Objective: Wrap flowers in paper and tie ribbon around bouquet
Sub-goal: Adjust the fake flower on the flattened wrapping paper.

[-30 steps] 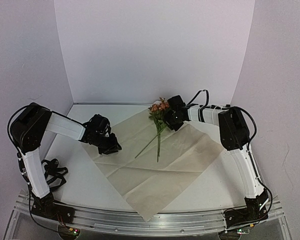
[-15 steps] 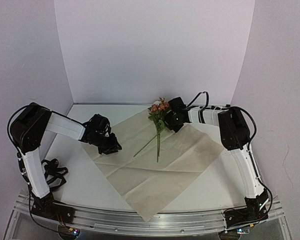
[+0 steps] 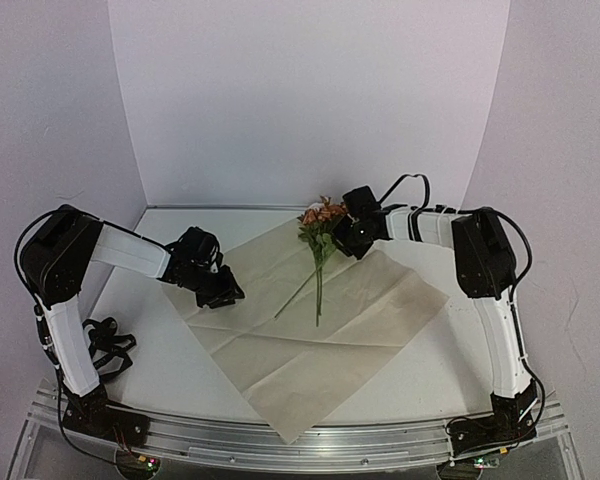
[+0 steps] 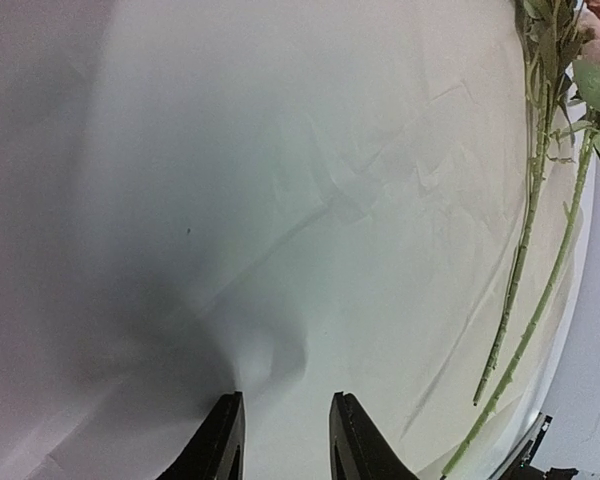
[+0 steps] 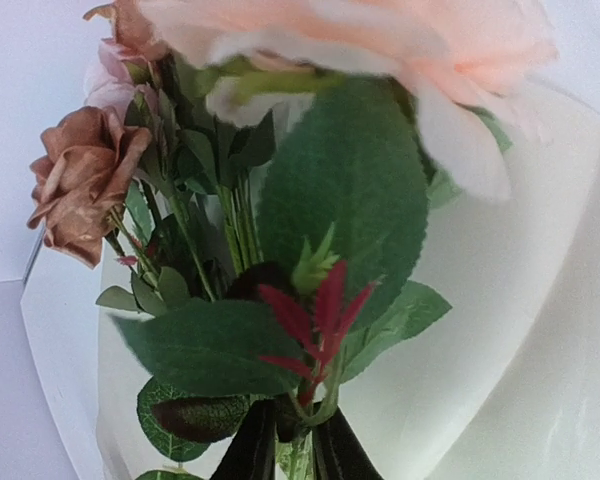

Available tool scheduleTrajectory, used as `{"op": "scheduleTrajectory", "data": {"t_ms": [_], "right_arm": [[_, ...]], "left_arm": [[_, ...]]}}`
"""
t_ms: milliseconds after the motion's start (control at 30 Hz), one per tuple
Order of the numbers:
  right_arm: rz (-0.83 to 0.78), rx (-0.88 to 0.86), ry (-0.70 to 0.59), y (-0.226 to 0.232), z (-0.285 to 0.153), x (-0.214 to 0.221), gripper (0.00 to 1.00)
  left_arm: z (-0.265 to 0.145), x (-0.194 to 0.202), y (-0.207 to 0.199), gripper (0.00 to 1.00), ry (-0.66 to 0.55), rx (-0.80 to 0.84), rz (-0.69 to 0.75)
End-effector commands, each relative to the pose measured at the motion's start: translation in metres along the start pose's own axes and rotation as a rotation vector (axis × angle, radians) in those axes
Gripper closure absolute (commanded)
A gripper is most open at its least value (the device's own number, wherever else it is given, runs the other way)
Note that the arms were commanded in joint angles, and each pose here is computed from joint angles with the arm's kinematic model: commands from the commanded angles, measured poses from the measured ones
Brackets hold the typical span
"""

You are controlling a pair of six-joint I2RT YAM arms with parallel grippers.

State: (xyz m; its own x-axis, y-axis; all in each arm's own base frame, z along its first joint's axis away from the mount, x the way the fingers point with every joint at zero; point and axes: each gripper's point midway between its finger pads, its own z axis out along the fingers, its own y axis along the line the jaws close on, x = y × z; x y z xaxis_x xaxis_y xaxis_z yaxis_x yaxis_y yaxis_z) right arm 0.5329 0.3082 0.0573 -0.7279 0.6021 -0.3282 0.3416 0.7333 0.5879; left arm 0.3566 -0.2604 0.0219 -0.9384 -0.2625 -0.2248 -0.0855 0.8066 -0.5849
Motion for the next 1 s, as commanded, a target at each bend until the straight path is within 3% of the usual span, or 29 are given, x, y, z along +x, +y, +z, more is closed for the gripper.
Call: {"op": "scheduleTrajectory", "data": {"t_ms": [0, 233, 400, 767, 967], "right_arm": [[-0.032, -0.043, -0.029, 0.019, -0.029, -0.010, 0.83], [-0.076, -0.034, -0.021, 0.017, -0.040, -0.003, 0.86], [-0.076, -0.030, 0.011, 0.017, -0.030, 0.008, 0.74], [-0.013, -0.004, 0.027, 0.010, 0.012, 0.012, 0.76], [0.001, 0.030, 0.020, -0.002, 0.013, 0.014, 0.75]], "left_arm": [[-0.002, -0.003, 0.006, 0.68, 0.015, -0.032, -0.001], [-0.004, -0.005, 0.004, 0.67, 0.013, -0.024, 0.004], [-0.004, -0.006, 0.003, 0.67, 0.014, -0.019, 0.005], [-0.007, -0.008, -0.001, 0.68, 0.012, -0.013, 0.009], [-0.007, -0.009, 0.000, 0.68, 0.011, -0.019, 0.009]]}}
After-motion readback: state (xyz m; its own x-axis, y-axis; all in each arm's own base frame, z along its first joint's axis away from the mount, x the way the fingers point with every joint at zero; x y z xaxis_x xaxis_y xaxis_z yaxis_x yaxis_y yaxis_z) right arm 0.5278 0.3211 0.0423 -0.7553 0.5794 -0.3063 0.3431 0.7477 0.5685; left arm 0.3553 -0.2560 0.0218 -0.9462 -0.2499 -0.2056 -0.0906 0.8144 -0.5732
